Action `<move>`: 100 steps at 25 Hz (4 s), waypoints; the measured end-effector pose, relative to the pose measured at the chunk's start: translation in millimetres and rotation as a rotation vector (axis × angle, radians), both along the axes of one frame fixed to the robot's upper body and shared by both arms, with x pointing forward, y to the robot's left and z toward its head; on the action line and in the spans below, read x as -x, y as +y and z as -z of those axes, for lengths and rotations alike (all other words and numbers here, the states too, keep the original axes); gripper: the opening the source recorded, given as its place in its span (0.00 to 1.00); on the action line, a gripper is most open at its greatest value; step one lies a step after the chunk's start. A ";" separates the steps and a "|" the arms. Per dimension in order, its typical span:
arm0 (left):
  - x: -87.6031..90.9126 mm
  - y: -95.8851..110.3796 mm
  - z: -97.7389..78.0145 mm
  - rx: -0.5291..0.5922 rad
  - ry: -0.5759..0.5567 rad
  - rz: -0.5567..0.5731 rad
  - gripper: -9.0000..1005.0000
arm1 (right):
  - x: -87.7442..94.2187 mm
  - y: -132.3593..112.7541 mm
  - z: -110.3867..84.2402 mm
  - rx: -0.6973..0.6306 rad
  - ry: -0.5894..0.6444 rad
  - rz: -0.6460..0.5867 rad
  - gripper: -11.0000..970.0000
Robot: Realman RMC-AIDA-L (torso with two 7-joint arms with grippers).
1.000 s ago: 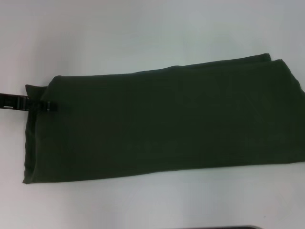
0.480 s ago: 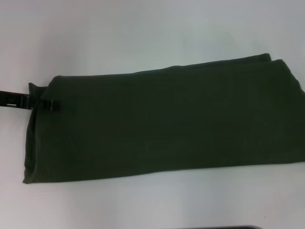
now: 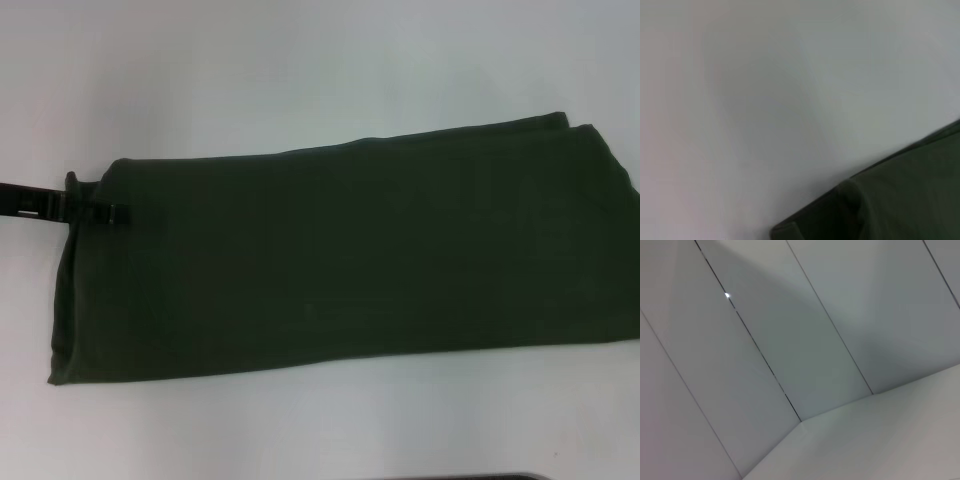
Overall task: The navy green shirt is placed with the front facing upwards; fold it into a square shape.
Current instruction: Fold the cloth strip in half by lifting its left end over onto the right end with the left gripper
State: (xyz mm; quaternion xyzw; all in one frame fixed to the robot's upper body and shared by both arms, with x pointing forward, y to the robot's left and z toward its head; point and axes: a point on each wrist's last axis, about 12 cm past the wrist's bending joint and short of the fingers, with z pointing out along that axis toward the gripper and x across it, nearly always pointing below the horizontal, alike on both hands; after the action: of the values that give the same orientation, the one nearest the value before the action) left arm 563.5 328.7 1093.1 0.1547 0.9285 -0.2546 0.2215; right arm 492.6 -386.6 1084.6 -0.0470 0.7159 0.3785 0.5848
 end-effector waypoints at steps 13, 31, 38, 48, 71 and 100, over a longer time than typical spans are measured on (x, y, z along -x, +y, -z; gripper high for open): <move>-3.9 6.4 -2.4 -0.045 -0.021 -0.013 0.86 | -0.3 1.9 1.2 -0.009 0.002 -0.004 0.93; 6.5 10.0 0.1 -0.048 0.028 0.011 0.83 | -0.6 0.6 0.2 -0.012 0.003 -0.001 0.93; 7.9 7.7 0.9 -0.047 0.038 0.028 0.82 | -0.6 0.6 0.2 -0.011 0.001 -0.001 0.93; 4.7 0.0 0.9 -0.054 0.030 0.058 0.81 | -0.5 1.5 0.7 -0.011 0.001 -0.002 0.93; 3.5 -3.2 0.5 -0.048 0.028 0.057 0.77 | -0.4 1.8 0.9 -0.010 -0.001 -0.002 0.93; -1.2 -0.7 -1.6 -0.045 0.047 0.030 0.49 | 1.4 0.9 1.6 -0.011 0.001 0.002 0.93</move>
State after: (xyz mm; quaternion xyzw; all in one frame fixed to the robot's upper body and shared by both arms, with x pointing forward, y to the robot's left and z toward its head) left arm 564.7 328.1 1094.7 0.1674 0.9365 -0.2405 0.1924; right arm 491.2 -385.8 1083.0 -0.0430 0.7140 0.3821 0.5850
